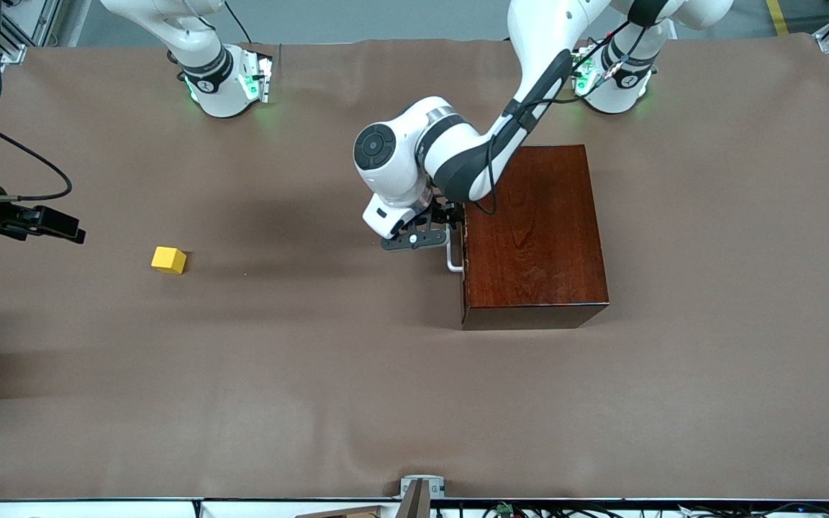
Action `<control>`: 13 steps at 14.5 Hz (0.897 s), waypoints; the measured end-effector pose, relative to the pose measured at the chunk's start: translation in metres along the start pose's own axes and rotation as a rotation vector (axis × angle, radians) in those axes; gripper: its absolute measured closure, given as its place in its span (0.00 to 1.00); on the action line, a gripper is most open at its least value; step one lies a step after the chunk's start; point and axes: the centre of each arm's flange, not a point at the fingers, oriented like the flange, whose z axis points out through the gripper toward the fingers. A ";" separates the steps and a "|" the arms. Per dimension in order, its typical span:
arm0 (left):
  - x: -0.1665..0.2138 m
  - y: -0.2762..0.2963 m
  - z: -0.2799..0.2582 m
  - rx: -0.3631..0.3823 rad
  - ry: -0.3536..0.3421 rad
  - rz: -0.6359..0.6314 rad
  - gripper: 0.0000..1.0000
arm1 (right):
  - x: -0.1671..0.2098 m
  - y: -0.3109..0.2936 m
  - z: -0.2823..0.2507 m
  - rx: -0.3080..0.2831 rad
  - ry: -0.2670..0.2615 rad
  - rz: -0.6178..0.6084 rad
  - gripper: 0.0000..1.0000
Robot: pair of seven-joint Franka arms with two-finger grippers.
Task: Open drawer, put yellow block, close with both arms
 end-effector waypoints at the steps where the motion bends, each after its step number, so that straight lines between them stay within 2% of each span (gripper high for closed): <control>1: 0.000 0.000 0.000 0.000 0.000 0.000 0.00 | 0.000 0.000 0.000 0.000 0.000 0.000 0.00; 7: 0.003 0.004 0.005 -0.025 0.011 -0.065 0.00 | -0.002 0.005 -0.001 0.000 -0.008 -0.004 0.00; 13: 0.007 0.007 0.000 -0.064 0.035 -0.069 0.00 | -0.004 0.020 -0.004 0.002 -0.009 -0.004 0.00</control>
